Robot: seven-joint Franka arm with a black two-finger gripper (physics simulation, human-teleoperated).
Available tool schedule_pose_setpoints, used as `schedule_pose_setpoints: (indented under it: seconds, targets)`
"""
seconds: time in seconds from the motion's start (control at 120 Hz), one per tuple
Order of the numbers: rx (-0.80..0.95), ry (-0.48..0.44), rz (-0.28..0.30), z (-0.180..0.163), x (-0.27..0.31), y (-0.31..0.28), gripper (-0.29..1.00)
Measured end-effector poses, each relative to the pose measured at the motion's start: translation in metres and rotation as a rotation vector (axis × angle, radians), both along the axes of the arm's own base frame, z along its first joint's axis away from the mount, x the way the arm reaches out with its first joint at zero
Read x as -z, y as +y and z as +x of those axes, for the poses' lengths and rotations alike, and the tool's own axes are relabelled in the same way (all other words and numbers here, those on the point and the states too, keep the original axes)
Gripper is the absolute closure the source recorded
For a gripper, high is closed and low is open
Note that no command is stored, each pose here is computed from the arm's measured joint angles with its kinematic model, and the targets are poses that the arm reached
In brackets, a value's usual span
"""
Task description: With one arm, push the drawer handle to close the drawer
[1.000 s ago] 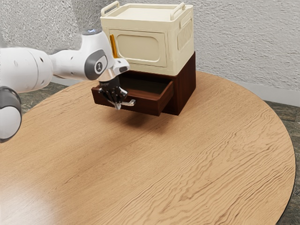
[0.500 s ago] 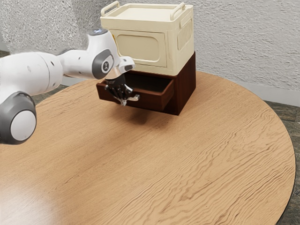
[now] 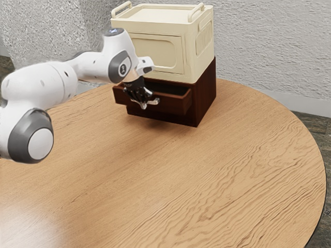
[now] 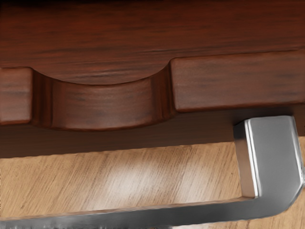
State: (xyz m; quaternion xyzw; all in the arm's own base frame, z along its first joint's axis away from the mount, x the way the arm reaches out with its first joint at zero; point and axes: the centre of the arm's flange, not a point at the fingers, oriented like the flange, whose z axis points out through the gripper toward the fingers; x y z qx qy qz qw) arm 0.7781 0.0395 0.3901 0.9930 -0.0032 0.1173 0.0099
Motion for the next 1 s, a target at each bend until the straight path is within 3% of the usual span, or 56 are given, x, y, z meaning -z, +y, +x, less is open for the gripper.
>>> schedule_pose_setpoints:
  seconds: [1.0]
  targets:
    - [0.062,-0.130,-0.005,0.039,0.010,0.013,0.79]
